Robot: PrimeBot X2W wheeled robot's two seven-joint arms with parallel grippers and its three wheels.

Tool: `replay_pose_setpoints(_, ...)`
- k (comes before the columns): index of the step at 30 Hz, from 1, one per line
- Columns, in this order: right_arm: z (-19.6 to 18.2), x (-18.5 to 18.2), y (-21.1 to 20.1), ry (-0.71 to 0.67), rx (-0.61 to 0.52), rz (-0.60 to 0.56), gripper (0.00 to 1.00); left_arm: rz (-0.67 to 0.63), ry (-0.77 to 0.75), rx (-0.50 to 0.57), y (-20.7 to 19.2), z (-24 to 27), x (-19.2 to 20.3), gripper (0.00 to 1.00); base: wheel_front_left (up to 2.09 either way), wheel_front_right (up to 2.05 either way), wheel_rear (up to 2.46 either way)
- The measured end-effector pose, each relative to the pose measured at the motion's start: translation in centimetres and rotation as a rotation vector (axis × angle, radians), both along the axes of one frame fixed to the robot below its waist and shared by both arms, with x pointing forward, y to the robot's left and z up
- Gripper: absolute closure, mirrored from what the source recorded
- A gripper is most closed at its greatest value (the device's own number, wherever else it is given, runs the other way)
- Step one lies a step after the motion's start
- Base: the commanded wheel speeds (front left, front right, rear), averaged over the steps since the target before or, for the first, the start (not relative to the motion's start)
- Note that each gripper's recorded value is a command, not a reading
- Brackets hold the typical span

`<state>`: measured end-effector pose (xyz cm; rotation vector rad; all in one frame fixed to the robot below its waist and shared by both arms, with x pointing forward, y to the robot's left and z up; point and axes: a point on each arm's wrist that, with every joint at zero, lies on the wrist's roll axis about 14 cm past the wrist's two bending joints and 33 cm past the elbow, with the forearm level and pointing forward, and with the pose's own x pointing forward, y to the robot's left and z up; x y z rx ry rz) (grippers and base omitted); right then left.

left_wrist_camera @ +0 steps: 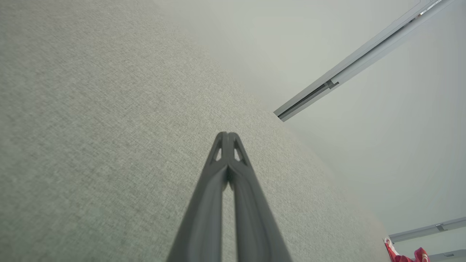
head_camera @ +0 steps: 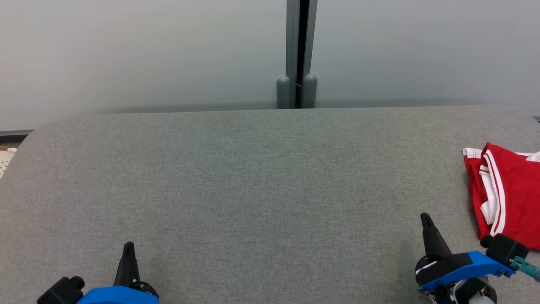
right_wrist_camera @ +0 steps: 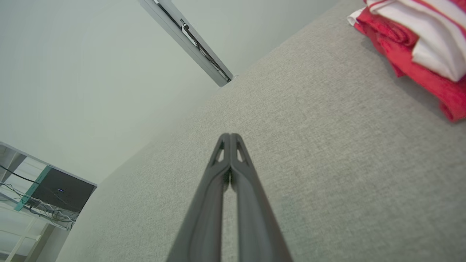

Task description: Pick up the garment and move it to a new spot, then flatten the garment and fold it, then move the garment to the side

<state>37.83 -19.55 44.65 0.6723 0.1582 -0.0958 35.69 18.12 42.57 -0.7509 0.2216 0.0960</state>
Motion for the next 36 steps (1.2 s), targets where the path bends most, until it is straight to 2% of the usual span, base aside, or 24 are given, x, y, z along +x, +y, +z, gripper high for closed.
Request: replay_pose_setpoints(36,2.5,0.6,-0.4,-0.068,0.437,-0.065,1.0,0.086,-0.073,-0.395,1.0,3.1,1.6,1.0,0.0,0.0,0.0)
